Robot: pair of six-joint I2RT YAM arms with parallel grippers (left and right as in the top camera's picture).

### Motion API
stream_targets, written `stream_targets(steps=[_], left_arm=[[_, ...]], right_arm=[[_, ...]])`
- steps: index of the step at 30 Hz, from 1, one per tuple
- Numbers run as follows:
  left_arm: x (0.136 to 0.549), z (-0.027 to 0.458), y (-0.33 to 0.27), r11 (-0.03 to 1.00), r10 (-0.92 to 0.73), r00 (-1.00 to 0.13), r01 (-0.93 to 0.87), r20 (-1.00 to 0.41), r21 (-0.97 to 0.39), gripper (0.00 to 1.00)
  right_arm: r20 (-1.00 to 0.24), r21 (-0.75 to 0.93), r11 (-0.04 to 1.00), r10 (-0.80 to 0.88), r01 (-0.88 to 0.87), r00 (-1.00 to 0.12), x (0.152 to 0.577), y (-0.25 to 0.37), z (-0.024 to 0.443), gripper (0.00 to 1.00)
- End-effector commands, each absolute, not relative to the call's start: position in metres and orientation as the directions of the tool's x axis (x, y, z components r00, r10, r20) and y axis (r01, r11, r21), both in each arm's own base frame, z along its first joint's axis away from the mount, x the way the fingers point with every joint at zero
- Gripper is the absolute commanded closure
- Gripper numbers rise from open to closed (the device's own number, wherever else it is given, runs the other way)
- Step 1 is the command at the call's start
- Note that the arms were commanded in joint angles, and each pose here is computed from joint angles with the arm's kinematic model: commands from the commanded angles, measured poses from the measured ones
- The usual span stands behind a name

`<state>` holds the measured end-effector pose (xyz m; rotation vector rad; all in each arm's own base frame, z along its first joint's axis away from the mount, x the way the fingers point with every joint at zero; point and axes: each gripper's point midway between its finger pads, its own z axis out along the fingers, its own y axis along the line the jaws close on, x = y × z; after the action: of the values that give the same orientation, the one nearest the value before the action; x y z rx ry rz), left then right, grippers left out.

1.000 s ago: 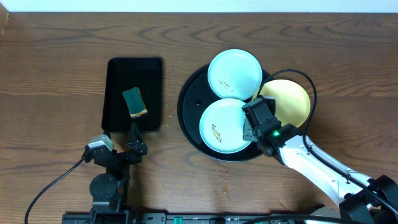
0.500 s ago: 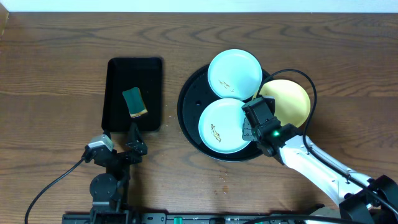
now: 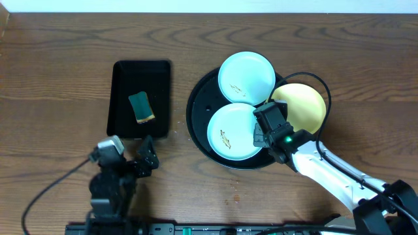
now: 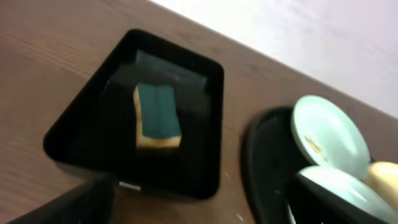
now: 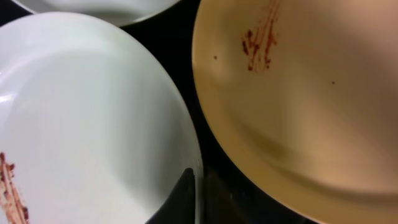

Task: Clean dirty plates on tray and stack at the side
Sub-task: 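Reach the left gripper down to the green sponge in the black tray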

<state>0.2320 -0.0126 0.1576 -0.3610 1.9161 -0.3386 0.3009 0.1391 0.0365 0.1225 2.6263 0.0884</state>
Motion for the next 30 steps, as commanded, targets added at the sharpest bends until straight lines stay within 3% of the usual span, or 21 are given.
stream_targets(steps=[1, 7, 11, 14, 20, 23, 30], left_arm=[[0.243, 0.215, -0.018, 0.936, -0.34, -0.384, -0.047, -0.858, -0.35, 0.11], [0.272, 0.245, -0.023, 0.972, -0.205, -0.655, -0.051, -0.727, -0.228, 0.11], [0.307, 0.254, -0.02, 0.981, -0.172, -0.716, -0.06, -0.677, -0.186, 0.11], [0.316, 0.239, -0.021, 0.98, -0.175, -0.765, -0.077, -0.62, -0.182, 0.11], [0.307, 0.206, -0.013, 0.984, -0.174, -0.848, -0.125, -0.501, -0.13, 0.11], [0.3, 0.2, 0.002, 0.981, -0.188, -0.857, -0.185, -0.48, -0.053, 0.11], [0.293, 0.187, 0.004, 0.966, -0.252, -0.862, -0.249, -0.439, -0.065, 0.11]], right_arm=[[-0.477, 0.068, 0.996, 0.09, 0.066, -0.874, 0.3, 0.137, 0.03, 0.85], [-0.475, 0.068, 0.996, 0.09, 0.066, -0.875, 0.3, 0.137, 0.03, 0.72], [-0.475, 0.062, 0.996, 0.08, 0.057, -0.876, 0.3, 0.137, 0.029, 0.66], [-0.476, 0.049, 0.998, 0.053, 0.034, -0.878, 0.3, 0.137, 0.029, 0.69], [-0.435, 0.046, 0.999, 0.044, 0.026, -0.899, 0.29, 0.136, 0.024, 0.86], [-0.427, 0.039, 0.999, 0.049, 0.036, -0.903, 0.289, 0.133, 0.023, 0.84], [-0.424, 0.031, 0.998, 0.055, 0.046, -0.904, 0.289, 0.129, 0.022, 0.78]])
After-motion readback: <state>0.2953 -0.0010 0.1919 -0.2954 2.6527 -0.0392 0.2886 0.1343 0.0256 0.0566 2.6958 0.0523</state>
